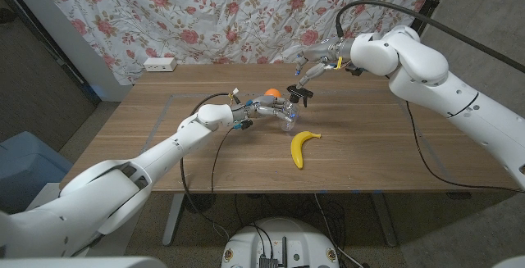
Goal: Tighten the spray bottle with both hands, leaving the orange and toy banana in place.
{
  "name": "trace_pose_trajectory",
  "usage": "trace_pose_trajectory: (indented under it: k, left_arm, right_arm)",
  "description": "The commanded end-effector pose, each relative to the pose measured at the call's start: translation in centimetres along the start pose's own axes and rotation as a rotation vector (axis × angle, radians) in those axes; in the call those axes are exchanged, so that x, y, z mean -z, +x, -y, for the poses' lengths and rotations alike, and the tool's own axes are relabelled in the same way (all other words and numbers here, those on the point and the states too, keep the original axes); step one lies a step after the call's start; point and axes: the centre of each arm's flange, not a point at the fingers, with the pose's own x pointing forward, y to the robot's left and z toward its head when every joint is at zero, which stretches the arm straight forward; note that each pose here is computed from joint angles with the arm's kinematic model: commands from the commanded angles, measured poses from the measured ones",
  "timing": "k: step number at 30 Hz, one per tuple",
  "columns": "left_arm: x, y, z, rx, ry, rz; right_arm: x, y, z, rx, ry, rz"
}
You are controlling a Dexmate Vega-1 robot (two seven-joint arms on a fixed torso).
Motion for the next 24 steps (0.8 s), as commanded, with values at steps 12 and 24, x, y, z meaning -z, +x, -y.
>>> trace_pose_trajectory:
  k: [12, 24]
  left_arm:
    - [0.0, 0.9, -0.9, 0.068, 0.015, -0.003]
    - [0.2, 0.9, -1.0, 0.07, 0.013, -0.013]
  right_arm:
    - [1.8, -0.1, 1.1, 0.006, -0.144, 0.066]
    - [2.1, 0.2, 0.1, 0.029, -0.219, 0.111]
